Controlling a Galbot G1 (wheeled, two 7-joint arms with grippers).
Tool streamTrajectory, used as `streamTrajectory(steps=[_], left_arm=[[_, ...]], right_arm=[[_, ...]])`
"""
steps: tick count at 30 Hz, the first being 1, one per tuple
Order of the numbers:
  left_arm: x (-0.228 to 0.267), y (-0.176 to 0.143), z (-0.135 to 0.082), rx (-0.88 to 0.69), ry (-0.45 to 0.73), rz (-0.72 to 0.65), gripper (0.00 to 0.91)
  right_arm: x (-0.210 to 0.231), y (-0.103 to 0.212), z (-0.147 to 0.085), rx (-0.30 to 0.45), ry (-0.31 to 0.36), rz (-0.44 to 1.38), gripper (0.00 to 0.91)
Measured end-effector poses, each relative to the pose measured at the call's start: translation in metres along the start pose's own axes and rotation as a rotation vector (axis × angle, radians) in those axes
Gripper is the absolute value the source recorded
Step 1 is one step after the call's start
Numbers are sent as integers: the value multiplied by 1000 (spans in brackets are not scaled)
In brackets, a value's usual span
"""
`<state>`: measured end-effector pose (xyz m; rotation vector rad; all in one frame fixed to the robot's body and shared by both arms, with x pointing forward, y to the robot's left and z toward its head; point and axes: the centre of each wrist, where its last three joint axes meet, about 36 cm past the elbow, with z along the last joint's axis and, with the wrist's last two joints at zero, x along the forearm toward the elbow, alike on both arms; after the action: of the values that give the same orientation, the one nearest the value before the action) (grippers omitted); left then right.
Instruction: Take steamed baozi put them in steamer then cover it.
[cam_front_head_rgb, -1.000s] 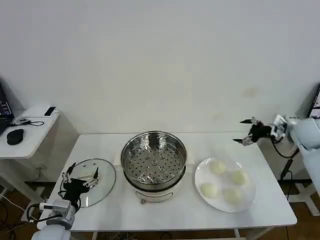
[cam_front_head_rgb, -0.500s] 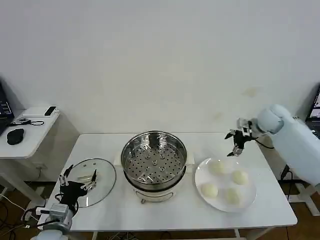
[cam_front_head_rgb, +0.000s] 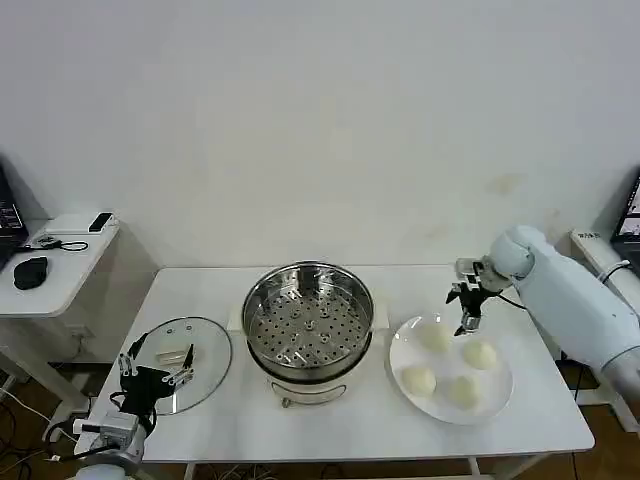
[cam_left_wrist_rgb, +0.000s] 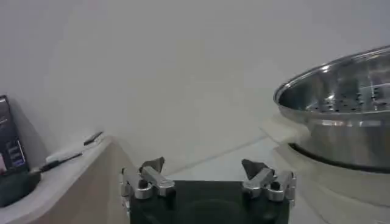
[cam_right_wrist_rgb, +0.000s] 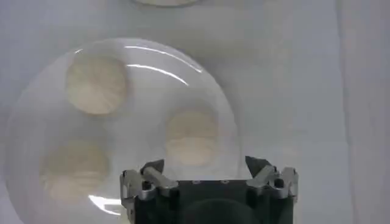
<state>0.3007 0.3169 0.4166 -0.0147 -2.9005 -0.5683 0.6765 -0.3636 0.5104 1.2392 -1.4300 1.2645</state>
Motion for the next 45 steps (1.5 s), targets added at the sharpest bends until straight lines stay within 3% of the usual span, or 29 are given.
streamTrajectory(steps=[31,32,33,45], left_arm=[[-7,0,12,-3,27,-3,907],[-7,0,12,-3,28,-3,907],[-7,0,12,-3,29,-3,907],[-8,-1,13,-2,30,-1,907]], right_arm=[[-71,8,-24,-6,13,-14,907],[-72,8,-23,-8,13,-14,856],[-72,8,-23,-10,14,-12,746],[-71,8,-19,-22,13,1,645]])
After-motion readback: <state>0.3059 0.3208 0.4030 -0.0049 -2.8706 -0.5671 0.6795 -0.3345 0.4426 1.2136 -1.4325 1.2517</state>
